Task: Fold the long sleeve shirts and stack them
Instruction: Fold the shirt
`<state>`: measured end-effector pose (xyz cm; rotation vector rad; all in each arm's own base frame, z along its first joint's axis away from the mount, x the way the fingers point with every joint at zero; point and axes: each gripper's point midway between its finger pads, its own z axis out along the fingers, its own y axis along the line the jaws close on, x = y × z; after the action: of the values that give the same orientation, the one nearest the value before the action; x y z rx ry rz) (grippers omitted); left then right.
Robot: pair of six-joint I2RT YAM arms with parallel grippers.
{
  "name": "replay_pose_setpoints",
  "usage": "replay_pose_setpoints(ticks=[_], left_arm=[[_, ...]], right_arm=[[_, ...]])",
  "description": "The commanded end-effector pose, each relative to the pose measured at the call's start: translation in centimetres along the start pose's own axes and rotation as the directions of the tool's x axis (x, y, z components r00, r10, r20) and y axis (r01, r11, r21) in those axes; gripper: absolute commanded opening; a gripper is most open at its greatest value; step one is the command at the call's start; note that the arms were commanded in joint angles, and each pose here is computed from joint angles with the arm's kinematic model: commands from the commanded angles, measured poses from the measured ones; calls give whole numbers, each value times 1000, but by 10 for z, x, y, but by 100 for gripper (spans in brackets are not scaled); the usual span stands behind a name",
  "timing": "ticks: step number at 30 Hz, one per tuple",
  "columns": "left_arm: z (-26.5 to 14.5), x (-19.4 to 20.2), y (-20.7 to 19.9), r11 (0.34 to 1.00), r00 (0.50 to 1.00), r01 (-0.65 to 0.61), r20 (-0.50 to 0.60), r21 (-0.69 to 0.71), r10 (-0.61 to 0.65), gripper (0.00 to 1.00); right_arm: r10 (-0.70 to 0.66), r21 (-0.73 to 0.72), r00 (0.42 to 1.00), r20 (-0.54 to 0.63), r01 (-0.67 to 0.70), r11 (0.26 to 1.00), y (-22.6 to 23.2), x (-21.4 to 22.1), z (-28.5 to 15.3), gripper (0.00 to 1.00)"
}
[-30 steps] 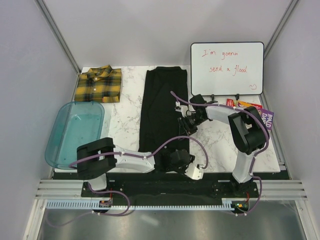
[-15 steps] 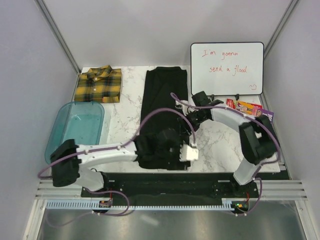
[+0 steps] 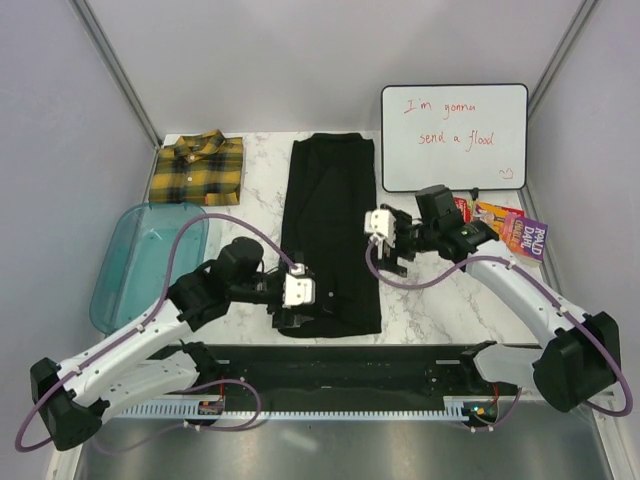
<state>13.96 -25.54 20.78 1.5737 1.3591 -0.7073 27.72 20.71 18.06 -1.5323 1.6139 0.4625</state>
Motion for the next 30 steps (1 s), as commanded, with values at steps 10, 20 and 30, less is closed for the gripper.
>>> replay_pose_setpoints(ticks=[10,20,30], left_arm=[[4,164,-58,894,882,-395,-184,210,433,95],[9,172,-24,880,856,-468,-206,80,474,93],[-13,146,-2,888,874,-455,-155,71,460,92]], right_arm=[[-585,-302,807,78,578,758,133,95,32,88],[-645,-304,759,91,638,708,154,107,58,73],[-670,-330,739,70,651,684,159,119,60,68]])
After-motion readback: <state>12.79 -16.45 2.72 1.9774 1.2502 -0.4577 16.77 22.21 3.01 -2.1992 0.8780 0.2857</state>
